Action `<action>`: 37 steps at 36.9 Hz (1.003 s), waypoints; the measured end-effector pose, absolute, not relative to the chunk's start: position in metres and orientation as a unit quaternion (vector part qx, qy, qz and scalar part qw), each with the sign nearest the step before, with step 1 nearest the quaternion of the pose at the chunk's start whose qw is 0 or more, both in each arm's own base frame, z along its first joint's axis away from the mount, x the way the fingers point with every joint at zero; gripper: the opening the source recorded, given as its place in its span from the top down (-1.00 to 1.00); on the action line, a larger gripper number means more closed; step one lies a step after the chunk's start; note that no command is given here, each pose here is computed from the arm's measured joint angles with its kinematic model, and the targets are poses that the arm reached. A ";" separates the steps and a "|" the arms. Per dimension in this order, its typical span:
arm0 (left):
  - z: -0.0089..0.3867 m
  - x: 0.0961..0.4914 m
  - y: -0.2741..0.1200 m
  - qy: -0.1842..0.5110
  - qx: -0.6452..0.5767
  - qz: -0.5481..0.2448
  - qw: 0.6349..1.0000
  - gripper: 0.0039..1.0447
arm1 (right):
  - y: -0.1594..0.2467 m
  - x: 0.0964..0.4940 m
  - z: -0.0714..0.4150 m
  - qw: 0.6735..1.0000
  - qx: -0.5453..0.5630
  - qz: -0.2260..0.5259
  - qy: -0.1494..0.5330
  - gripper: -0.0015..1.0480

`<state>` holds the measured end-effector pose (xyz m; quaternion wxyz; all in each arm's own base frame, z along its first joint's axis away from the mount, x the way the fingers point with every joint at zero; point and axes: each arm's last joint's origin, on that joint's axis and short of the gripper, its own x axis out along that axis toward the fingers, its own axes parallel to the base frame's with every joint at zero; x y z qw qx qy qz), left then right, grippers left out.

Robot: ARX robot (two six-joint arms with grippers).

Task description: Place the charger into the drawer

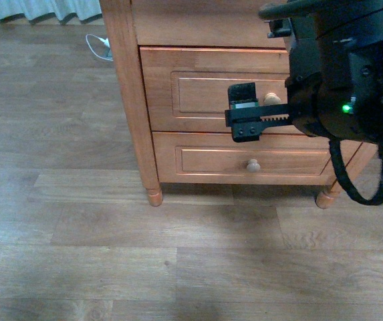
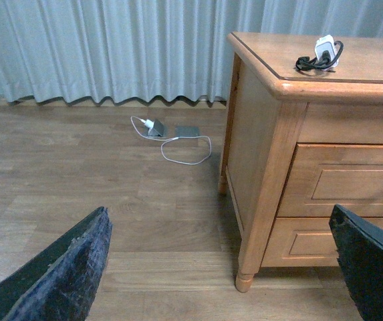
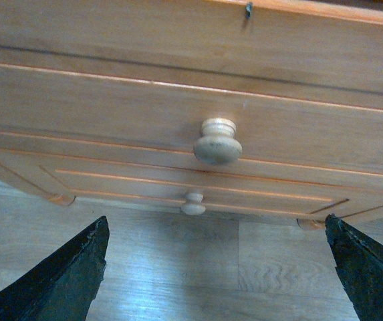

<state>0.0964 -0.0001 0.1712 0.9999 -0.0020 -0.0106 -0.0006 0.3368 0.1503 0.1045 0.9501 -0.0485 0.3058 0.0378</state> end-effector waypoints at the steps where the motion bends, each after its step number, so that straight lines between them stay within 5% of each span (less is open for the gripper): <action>1: 0.171 0.096 0.000 -0.011 -0.002 -0.001 1.000 -0.88 | 0.152 0.341 0.102 0.950 -0.047 0.034 0.305 -0.83; 37: 0.171 0.096 0.000 -0.011 -0.002 -0.001 1.000 -0.88 | 0.167 0.388 0.080 0.955 -0.035 0.001 0.294 -0.83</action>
